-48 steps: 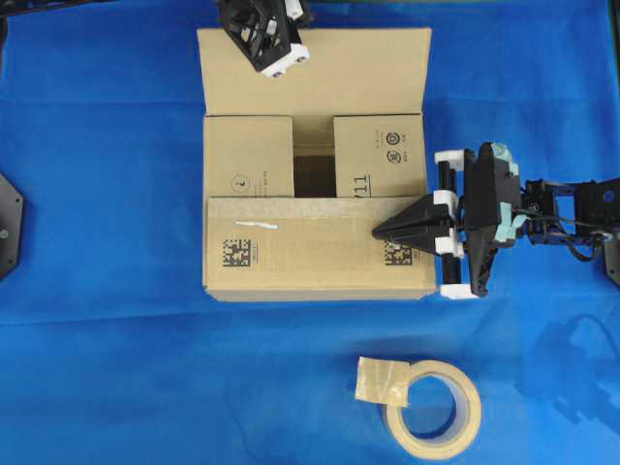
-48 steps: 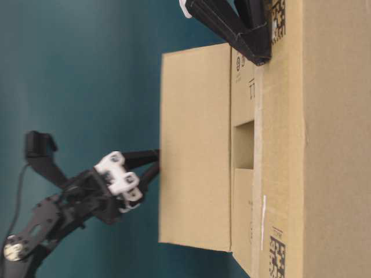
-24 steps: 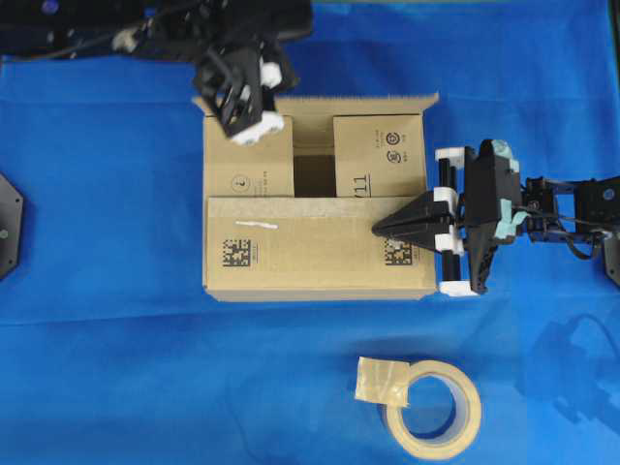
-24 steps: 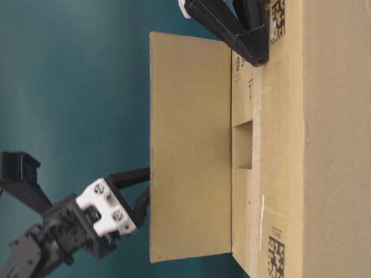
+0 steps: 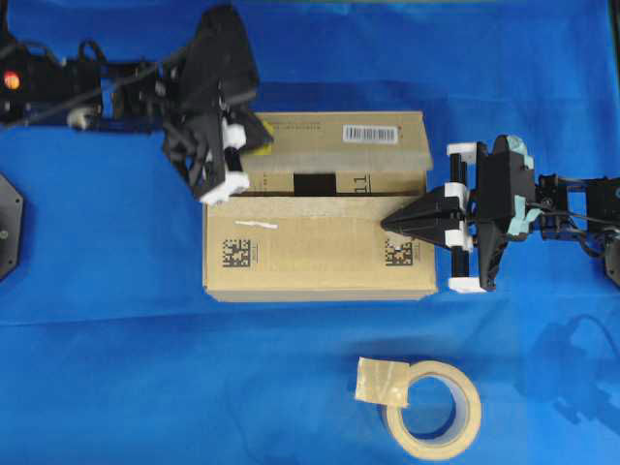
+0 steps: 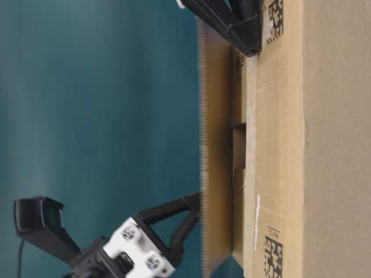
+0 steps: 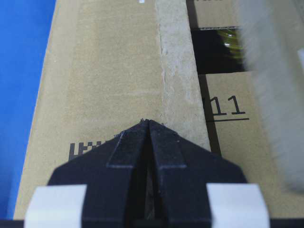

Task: Close the cardboard box.

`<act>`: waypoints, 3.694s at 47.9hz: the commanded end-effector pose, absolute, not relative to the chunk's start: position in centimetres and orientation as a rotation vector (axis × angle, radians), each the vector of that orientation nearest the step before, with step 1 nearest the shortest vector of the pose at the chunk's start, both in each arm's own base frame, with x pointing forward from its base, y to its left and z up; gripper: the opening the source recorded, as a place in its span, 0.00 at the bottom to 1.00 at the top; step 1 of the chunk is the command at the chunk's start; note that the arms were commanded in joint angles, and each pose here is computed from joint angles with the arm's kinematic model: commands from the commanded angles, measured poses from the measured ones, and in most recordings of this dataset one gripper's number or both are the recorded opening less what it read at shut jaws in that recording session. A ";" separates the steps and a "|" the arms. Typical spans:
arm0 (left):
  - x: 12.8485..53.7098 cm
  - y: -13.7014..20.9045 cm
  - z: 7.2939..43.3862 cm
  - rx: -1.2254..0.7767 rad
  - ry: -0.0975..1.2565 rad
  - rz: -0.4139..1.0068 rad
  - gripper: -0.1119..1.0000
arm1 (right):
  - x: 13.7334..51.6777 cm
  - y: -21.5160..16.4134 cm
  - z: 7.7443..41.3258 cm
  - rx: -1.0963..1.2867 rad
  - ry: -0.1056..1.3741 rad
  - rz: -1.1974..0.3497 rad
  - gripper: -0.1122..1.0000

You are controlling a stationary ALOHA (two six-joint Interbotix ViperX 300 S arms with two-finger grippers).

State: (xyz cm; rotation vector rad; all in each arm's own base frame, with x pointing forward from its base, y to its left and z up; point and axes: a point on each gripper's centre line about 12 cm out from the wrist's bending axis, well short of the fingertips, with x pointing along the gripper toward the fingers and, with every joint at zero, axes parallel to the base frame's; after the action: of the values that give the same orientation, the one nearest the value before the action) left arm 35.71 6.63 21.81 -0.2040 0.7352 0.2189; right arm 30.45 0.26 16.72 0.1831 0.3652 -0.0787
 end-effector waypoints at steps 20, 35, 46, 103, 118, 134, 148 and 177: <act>34.1 4.0 19.0 -0.242 0.580 0.178 0.10 | 30.6 -0.1 17.4 0.186 0.335 -0.090 0.10; 33.6 3.9 19.2 -0.235 0.533 0.171 0.10 | 30.7 -2.0 17.5 0.194 0.320 -0.150 0.10; 33.5 3.9 19.2 -0.230 0.532 0.171 0.10 | 30.5 -2.7 17.4 0.198 0.326 -0.173 0.10; 28.9 2.3 17.3 -0.155 0.155 0.108 0.10 | 30.1 -2.7 16.9 0.199 0.341 -0.177 0.10; 30.8 1.7 16.4 -0.115 0.185 0.083 0.10 | 30.1 -2.8 16.9 0.202 0.341 -0.178 0.10; 30.9 1.8 16.1 -0.116 0.209 0.086 0.10 | 30.1 -2.8 16.9 0.202 0.341 -0.178 0.10; 31.1 1.7 16.0 -0.119 0.220 0.086 0.10 | 30.1 -2.8 16.9 0.202 0.341 -0.178 0.10; 31.0 1.7 16.0 -0.120 0.218 0.086 0.10 | 30.1 -2.7 16.8 0.203 0.344 -0.175 0.10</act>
State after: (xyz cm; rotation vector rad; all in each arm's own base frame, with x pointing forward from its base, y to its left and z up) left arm 30.68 1.81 15.42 -0.1182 0.2413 0.0885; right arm 29.97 -2.62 16.28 0.1994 0.3656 -0.1744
